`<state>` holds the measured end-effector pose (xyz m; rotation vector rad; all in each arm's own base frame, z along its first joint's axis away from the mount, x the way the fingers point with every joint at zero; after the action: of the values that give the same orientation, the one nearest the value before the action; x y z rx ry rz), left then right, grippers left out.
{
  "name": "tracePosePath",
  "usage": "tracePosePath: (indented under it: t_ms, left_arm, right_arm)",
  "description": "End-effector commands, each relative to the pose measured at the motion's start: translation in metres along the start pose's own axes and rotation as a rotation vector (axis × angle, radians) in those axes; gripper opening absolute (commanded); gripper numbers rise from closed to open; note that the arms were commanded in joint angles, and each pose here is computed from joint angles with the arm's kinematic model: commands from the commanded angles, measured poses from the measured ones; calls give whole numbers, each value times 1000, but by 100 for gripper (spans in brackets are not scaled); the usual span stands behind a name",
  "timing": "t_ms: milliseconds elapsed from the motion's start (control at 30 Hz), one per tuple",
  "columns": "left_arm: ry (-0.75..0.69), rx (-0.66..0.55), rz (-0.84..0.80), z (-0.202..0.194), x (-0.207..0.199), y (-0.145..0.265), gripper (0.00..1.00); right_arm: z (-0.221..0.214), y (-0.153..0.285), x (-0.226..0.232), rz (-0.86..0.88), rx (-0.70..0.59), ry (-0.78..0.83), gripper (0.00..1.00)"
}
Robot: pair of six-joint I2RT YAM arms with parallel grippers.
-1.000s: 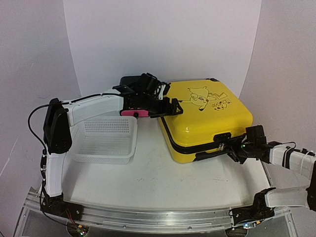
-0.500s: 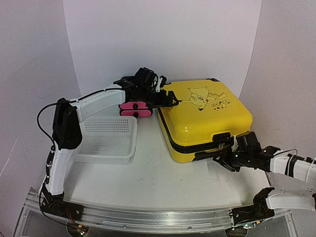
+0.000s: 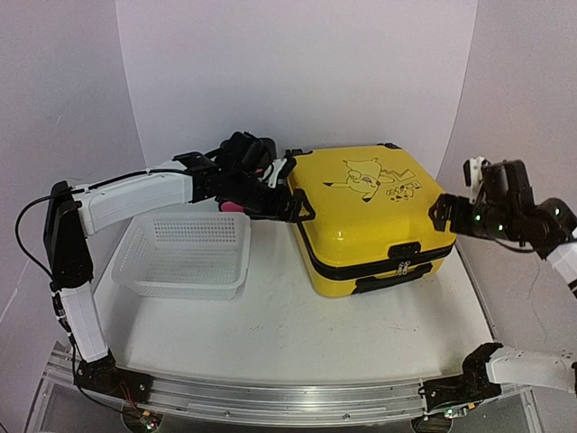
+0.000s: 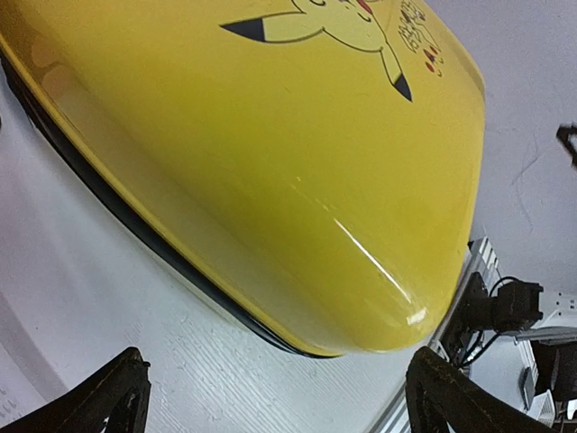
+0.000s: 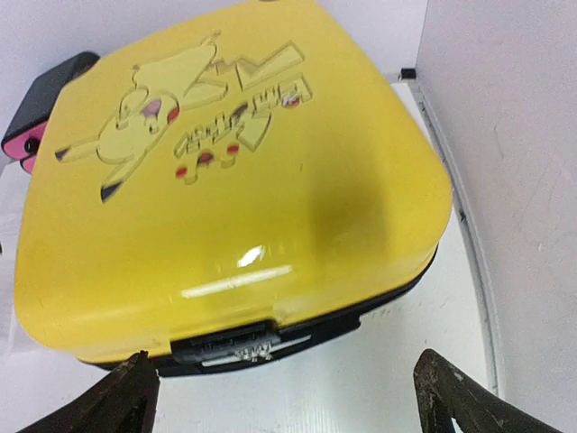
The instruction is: Open, take out, and arrange the luggage
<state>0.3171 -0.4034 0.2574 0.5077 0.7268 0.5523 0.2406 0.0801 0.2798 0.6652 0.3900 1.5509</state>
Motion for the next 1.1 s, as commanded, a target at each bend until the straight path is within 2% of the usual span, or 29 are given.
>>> tracePosePath:
  t_ms: [0, 67, 167, 300, 400, 567, 733, 1067]
  left_arm:
    - [23, -49, -98, -1, -24, 15, 99]
    - [45, -44, -131, -5, -30, 12, 99]
    - [55, -39, -153, -10, -38, 8, 99]
    - [64, -21, -176, -14, -43, -2, 99]
    - [61, -18, -175, -13, -41, -10, 99]
    - [66, -10, -187, -5, -36, -24, 99]
    - [101, -15, -198, 8, -20, -27, 97]
    - [160, -45, -143, 25, 33, -12, 96]
  right_arm:
    - [67, -19, -13, -74, 5, 2, 98]
    - [96, -39, -30, -3, 46, -164, 98]
    - [125, -68, -37, 46, 78, -257, 98]
    - [137, -105, -48, 153, 159, -379, 98]
    - [128, -125, -54, 221, 236, -442, 98]
    - [101, -135, -67, 224, 298, -457, 97]
    - [73, -137, -54, 328, 373, -447, 87]
    - [34, -107, 22, 420, 389, -327, 85]
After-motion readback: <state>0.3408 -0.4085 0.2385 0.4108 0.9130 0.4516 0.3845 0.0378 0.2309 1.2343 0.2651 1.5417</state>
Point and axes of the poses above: each gripper's point midway between its finger pads, its own y axis back along the fingers, its own x axis along the line the jaws close on, z = x × y, the point moved 3 cm from there along y, back along the fingers, and after that the axes turned 1 degree about -y, right-handed, at the moved point
